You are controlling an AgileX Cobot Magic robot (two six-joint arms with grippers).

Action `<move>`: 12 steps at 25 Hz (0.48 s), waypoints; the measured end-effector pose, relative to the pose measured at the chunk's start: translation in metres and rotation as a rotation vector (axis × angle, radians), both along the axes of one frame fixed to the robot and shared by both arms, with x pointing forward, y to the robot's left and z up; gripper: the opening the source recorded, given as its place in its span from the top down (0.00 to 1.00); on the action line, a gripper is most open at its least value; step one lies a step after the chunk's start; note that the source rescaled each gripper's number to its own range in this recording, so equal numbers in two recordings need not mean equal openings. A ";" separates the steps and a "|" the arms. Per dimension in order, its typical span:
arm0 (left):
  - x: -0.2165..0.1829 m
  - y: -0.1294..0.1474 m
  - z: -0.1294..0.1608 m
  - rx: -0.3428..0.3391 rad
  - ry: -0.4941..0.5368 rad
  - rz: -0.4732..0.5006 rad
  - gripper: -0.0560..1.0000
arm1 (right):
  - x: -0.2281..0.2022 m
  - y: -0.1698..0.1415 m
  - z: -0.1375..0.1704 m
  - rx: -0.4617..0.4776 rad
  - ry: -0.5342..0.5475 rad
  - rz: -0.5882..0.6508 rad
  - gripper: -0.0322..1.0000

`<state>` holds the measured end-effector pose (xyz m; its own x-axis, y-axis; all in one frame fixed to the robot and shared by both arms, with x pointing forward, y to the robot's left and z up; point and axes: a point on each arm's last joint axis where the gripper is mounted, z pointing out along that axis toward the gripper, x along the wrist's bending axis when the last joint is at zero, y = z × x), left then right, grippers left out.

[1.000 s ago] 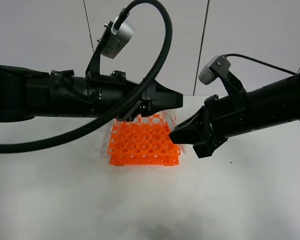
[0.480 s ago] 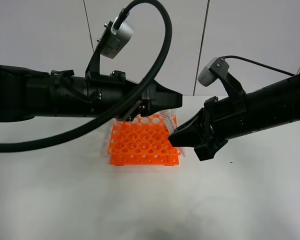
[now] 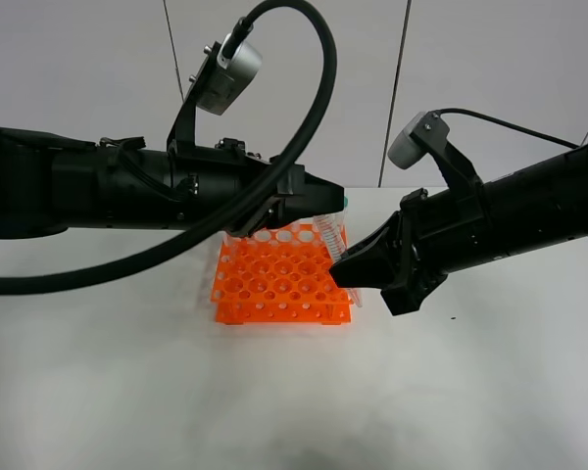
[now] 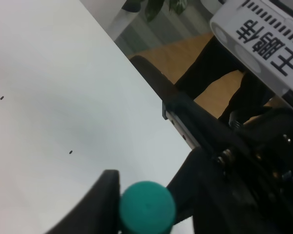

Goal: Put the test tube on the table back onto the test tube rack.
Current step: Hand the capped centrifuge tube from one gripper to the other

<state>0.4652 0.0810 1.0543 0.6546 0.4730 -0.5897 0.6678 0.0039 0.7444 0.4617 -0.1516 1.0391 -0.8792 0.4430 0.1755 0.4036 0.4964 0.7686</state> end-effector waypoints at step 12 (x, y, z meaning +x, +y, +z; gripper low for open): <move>0.000 0.000 0.000 0.001 -0.001 0.000 0.95 | 0.000 0.000 0.000 0.000 0.000 0.002 0.95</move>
<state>0.4652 0.0810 1.0542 0.6548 0.4739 -0.5889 0.6674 0.0034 0.7447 0.4615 -0.1514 1.0391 -0.8801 0.4412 0.1752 0.4023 0.4974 0.7686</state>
